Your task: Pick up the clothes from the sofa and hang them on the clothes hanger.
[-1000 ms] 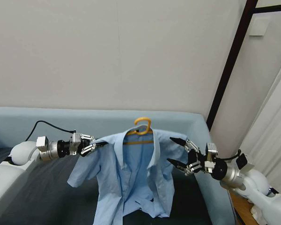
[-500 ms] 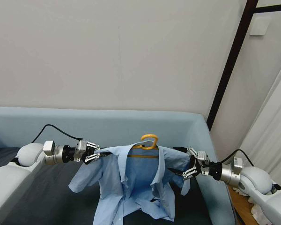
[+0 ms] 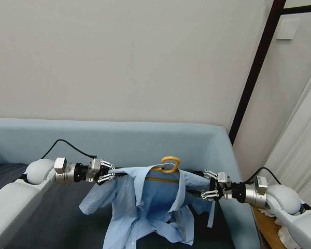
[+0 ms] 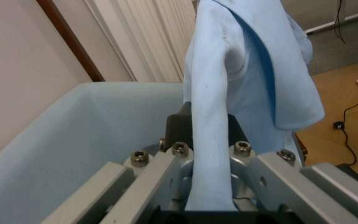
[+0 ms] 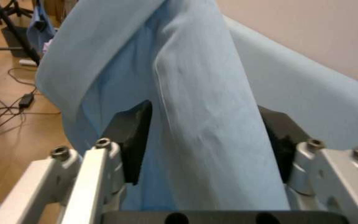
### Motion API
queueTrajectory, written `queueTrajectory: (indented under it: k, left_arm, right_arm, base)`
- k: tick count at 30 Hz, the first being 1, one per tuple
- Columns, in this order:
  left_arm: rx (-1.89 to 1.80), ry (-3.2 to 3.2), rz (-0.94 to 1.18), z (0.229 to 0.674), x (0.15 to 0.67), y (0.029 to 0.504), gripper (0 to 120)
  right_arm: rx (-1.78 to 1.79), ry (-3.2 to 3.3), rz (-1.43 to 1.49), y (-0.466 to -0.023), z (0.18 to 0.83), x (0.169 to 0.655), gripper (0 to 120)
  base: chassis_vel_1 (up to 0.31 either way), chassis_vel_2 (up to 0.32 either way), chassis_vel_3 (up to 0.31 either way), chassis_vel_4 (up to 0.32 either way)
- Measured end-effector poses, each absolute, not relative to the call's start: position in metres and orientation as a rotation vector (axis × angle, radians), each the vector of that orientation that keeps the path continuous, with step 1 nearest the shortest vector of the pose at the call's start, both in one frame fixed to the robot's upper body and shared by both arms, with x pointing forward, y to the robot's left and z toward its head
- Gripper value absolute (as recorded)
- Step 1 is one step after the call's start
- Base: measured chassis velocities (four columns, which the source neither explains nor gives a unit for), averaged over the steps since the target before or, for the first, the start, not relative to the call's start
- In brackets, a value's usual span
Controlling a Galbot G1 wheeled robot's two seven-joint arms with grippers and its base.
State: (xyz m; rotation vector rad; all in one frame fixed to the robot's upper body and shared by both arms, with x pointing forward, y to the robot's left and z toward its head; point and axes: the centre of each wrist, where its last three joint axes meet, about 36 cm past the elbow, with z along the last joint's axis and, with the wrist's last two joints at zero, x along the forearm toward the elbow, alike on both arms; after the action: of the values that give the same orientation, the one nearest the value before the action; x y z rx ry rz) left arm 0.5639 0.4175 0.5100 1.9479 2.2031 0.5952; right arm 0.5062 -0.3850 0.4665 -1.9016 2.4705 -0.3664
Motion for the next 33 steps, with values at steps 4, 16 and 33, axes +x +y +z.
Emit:
queueTrajectory:
  k: [4, 16, 33]
  left_arm:
    - [1.949, 2.2, 0.597, 0.509, 0.564, 0.418, 1]
    - [1.875, 2.162, 0.627, 0.506, 0.564, 0.423, 1]
    - [1.282, 2.272, 0.235, 0.493, 0.532, 0.418, 54]
  right_arm:
    - [-1.918, 2.454, -0.364, -0.387, 0.464, 0.507, 38]
    - [-1.865, 2.441, -0.281, -0.374, 0.473, 0.5, 8]
    - [-1.474, 2.673, -0.324, -0.381, 0.564, 0.511, 8]
  base:
    - [0.0, 0.0, 0.0, 0.0]
    - [0.0, 0.0, 0.0, 0.0]
    - [0.0, 0.0, 0.0, 0.0]
